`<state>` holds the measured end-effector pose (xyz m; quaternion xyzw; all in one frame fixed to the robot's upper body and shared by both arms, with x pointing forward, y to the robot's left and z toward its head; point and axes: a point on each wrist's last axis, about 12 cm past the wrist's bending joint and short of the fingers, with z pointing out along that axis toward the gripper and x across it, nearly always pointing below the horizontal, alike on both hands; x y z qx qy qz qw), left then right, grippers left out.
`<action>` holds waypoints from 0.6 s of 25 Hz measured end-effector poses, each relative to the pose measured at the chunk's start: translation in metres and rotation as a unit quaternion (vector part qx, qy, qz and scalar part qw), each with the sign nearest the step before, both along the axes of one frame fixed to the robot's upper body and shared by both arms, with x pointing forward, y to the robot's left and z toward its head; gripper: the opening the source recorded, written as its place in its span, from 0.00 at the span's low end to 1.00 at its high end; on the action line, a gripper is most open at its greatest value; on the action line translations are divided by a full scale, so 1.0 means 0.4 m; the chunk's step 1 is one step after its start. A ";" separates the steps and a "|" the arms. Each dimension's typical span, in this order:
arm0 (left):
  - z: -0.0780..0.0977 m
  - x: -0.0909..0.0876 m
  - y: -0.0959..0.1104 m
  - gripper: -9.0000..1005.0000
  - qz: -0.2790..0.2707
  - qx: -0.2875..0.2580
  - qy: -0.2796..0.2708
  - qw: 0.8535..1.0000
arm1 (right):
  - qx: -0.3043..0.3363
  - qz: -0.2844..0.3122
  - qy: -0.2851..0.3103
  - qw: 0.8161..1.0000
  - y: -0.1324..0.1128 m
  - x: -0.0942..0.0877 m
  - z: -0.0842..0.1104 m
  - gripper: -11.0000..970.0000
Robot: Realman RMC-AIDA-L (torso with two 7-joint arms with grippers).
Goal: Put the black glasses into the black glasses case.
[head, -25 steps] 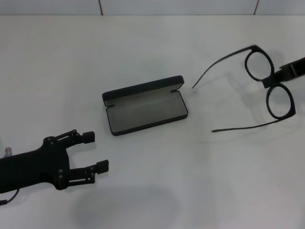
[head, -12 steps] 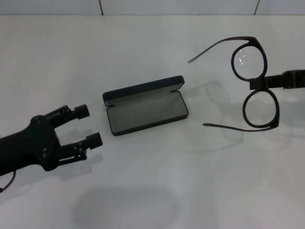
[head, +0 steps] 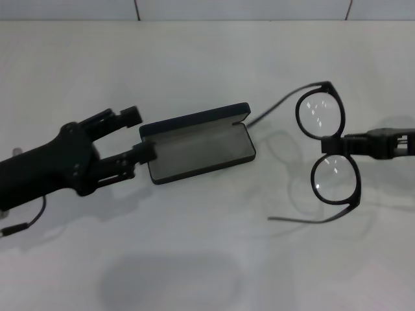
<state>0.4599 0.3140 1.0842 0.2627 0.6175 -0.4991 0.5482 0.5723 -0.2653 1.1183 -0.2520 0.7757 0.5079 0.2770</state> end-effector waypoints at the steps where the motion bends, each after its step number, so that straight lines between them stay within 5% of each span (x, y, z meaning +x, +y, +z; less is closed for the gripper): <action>1: 0.000 0.010 -0.005 0.76 0.001 0.003 -0.003 1.000 | -0.003 0.004 -0.006 1.000 0.002 -0.002 -0.003 0.11; 5: 0.012 0.066 -0.035 0.75 0.001 -0.002 -0.001 1.000 | -0.023 0.033 -0.044 0.998 0.021 -0.009 -0.019 0.11; 15: 0.060 0.124 -0.087 0.45 -0.083 -0.033 0.044 0.995 | -0.064 0.093 -0.215 0.970 0.078 0.012 -0.005 0.11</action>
